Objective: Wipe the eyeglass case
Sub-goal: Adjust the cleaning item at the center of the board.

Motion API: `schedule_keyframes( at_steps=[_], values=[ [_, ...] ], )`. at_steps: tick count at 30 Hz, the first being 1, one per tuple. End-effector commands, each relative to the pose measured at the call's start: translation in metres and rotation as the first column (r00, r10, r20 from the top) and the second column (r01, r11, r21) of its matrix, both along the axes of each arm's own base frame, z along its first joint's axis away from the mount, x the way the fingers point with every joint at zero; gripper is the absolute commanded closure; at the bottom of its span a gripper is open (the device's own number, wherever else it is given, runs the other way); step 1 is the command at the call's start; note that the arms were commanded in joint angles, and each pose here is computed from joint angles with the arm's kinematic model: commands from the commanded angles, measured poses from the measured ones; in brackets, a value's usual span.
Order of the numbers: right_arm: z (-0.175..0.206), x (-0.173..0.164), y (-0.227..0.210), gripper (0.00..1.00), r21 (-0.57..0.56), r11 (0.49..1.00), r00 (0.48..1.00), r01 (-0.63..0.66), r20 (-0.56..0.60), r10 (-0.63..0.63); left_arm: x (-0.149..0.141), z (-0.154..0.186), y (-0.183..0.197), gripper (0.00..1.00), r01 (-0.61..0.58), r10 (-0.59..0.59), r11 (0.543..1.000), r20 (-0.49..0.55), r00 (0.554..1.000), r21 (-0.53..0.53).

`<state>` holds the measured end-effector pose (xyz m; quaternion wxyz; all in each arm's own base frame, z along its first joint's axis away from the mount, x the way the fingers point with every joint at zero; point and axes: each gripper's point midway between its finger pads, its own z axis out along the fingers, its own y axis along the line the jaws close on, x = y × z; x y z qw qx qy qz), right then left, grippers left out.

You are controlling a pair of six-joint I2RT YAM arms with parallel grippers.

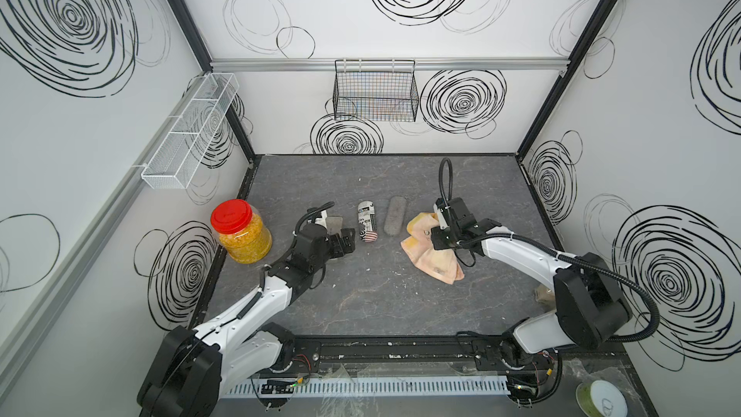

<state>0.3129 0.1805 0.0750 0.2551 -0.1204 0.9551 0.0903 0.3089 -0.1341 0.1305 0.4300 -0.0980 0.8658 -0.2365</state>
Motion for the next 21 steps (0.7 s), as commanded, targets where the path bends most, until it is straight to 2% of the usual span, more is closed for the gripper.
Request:
schedule_keyframes(
  at_steps=[1, 4, 8, 12, 17, 21],
  values=[
    [-0.004, -0.004, 0.006, 0.73, -0.024, 1.000, 1.000, -0.001, -0.010, 0.001, 0.005, 0.006, -0.005, 0.01, 0.007, -0.006, 1.000, 0.034, 0.999, -0.030],
    [0.003, 0.003, -0.005, 0.76, -0.115, 0.991, 0.997, 0.065, 0.048, -0.060, 0.005, 0.006, -0.006, 0.01, 0.007, -0.006, 0.999, 0.037, 0.999, -0.031],
    [0.024, 0.008, -0.036, 0.78, -0.238, 0.952, 0.976, 0.193, 0.146, -0.162, 0.005, 0.007, -0.004, 0.00, 0.004, -0.003, 1.000, 0.041, 0.999, -0.024],
    [0.047, 0.009, -0.060, 0.78, -0.317, 0.910, 0.954, 0.268, 0.217, -0.206, 0.006, 0.005, -0.004, 0.00, 0.008, -0.007, 1.000, 0.040, 0.999, -0.021],
    [0.053, 0.009, -0.049, 0.78, -0.332, 0.921, 0.968, 0.203, 0.210, -0.137, 0.009, 0.002, -0.008, 0.00, 0.013, -0.011, 0.999, 0.037, 0.999, -0.037],
    [0.028, 0.007, -0.019, 0.77, -0.305, 0.950, 0.992, 0.074, 0.117, -0.039, 0.009, 0.004, -0.009, 0.00, 0.015, -0.013, 0.999, 0.042, 0.999, -0.047]
  ],
)
